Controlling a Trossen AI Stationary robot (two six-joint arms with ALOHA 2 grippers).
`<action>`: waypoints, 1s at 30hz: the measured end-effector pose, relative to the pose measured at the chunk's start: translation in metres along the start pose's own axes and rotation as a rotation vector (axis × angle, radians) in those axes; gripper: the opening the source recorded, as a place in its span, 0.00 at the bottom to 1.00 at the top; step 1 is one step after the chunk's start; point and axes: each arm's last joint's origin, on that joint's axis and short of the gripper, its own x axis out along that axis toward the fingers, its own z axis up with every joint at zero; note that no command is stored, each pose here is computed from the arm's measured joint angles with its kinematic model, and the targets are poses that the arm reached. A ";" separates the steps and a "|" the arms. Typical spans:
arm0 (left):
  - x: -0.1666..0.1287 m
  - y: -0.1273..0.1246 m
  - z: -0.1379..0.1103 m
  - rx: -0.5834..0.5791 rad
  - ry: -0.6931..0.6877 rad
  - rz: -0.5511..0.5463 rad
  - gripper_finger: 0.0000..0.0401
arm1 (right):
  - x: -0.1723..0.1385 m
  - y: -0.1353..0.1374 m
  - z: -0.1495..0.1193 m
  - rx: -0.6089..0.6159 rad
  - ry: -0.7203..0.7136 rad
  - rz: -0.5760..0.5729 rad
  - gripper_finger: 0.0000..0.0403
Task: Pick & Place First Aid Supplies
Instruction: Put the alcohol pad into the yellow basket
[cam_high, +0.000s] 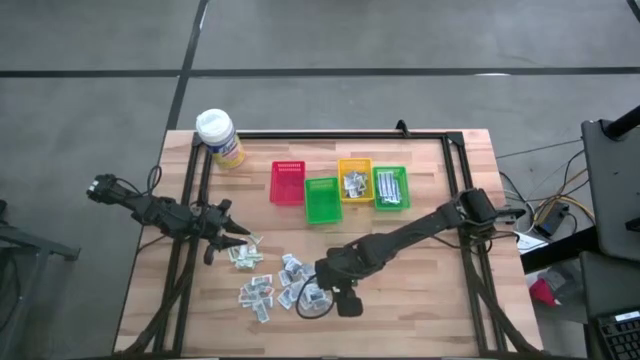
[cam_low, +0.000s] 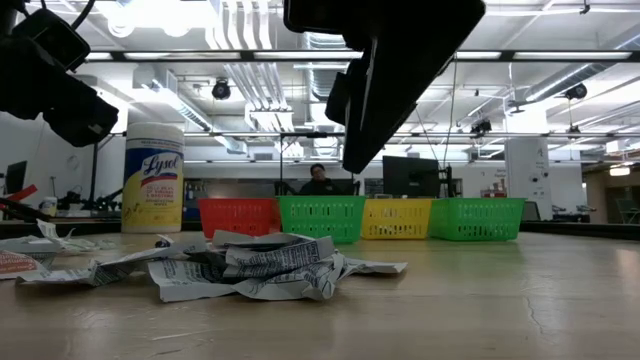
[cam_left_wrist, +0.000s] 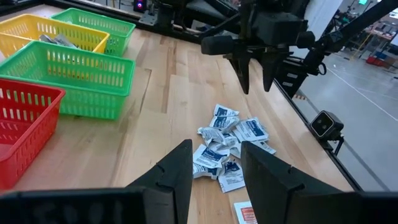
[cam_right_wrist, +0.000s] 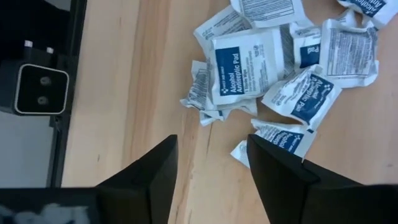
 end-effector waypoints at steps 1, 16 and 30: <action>0.000 0.000 0.000 0.000 0.000 0.000 0.33 | 0.000 -0.001 0.000 -0.006 0.000 -0.002 0.47; 0.000 0.000 -0.001 0.002 0.006 0.002 0.33 | 0.031 -0.018 -0.007 0.019 0.064 -0.025 0.47; 0.000 0.000 0.000 0.001 0.006 0.002 0.33 | 0.050 -0.026 -0.011 0.084 0.073 -0.155 0.45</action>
